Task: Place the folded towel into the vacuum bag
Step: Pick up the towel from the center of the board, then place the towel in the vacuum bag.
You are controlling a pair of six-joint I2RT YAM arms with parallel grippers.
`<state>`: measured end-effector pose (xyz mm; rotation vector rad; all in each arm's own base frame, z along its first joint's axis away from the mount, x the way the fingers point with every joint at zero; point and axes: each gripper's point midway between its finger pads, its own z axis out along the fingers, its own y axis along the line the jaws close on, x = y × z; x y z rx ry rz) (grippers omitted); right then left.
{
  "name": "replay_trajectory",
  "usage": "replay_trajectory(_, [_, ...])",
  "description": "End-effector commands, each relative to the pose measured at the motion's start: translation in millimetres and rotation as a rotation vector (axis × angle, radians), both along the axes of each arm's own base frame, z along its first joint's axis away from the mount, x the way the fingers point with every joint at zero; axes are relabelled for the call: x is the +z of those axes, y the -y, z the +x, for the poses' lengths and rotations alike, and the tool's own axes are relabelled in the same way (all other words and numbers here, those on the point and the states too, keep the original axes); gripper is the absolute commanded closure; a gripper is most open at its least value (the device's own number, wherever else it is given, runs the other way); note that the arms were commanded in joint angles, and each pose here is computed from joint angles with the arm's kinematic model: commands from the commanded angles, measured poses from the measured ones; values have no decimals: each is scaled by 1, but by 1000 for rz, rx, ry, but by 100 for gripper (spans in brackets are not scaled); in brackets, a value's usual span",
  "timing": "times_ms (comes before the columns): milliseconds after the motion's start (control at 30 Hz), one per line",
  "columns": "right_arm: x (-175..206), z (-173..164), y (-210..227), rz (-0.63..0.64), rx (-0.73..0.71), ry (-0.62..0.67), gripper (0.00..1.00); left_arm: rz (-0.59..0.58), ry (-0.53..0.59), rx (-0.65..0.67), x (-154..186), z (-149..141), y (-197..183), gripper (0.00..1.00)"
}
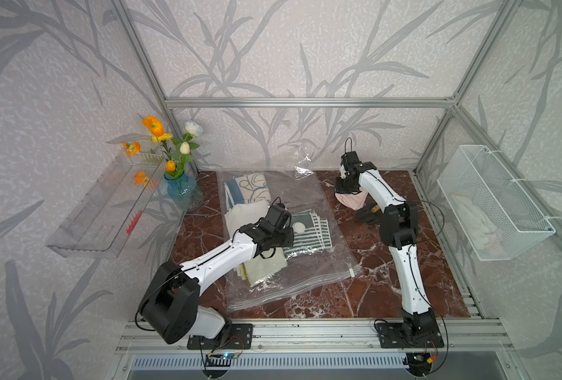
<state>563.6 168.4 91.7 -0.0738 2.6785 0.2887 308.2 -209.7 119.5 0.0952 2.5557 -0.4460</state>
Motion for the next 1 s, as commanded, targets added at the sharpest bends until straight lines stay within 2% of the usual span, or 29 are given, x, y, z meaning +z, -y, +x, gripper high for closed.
replay_trajectory(0, [81, -26, -29, 111, 138, 102, 100, 0, 24, 14, 8, -3, -6, 66])
replay_trajectory(133, [90, -83, -39, 72, 216, 121, 100, 20, 31, 18, 9, -3, -10, 66])
replay_trajectory(267, [88, -151, -62, 44, 360, 130, 100, 33, 16, 40, 6, -5, -16, 66])
replay_trajectory(500, [30, -264, -149, -118, 741, 84, 97, 0, -4, 111, 3, -9, -27, 65])
replay_trajectory(533, [18, -275, -162, -129, 787, 87, 95, -5, -3, 136, 5, -10, -32, 65])
replay_trajectory(600, [-6, -301, -188, -141, 885, 75, 71, -4, 0, 212, 6, -12, -50, 62])
replay_trajectory(667, [-18, -314, -197, -162, 924, 59, 51, 9, 27, 277, 11, -15, -67, 56])
replay_trajectory(733, [-8, -320, -196, -93, 892, 33, 44, 19, 50, 303, 18, -21, -78, 49])
replay_trajectory(833, [35, -310, -175, 154, 730, 46, 39, 22, 64, 277, 25, -28, -82, 45])
replay_trajectory(900, [51, -298, -145, 294, 570, 26, 40, -6, 64, 222, 28, -29, -72, 45])
replay_trajectory(967, [40, -284, -102, 376, 338, -69, 41, -57, 63, 163, 32, -27, -51, 46])
